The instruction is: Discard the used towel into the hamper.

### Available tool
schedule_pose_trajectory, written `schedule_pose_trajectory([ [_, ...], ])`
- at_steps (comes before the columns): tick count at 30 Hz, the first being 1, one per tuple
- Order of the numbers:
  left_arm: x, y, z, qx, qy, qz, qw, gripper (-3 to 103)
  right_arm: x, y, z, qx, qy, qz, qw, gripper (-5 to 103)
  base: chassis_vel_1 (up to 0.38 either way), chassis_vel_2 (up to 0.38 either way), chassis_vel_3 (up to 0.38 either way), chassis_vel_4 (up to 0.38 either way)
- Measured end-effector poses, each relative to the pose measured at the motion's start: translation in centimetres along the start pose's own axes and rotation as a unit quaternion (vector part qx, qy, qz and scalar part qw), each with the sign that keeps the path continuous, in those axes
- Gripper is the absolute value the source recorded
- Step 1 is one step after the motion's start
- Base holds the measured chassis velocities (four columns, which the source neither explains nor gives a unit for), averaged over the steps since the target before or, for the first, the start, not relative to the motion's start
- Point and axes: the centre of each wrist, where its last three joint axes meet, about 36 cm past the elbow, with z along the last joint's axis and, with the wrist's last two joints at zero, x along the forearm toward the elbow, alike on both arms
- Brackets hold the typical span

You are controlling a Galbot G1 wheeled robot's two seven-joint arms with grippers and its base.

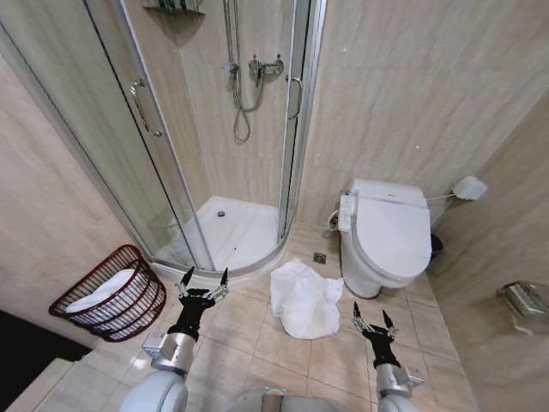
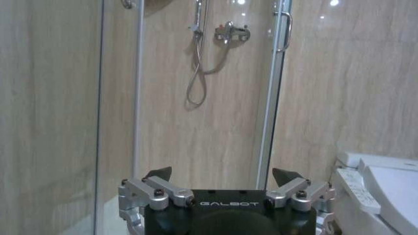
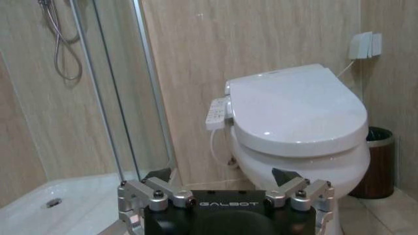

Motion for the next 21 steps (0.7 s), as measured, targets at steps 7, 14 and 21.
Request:
schedule_pose_trajectory([
  [7,0.0,0.0,0.0,0.0,0.0,0.0,1.0,100,0.1,0.0,0.0,0.007,0.001,-0.002,1.0,100,0.0,0.0,0.0,0.0],
  [14,0.0,0.0,0.0,0.0,0.0,0.0,1.0,100,0.8,0.0,0.3,0.01,0.002,-0.001,1.0,100,0.0,0.0,0.0,0.0],
  [21,0.0,0.0,0.0,0.0,0.0,0.0,1.0,100,1.1,-0.3,0.3,0.015,-0.004,-0.002,1.0,100,0.0,0.0,0.0,0.0],
])
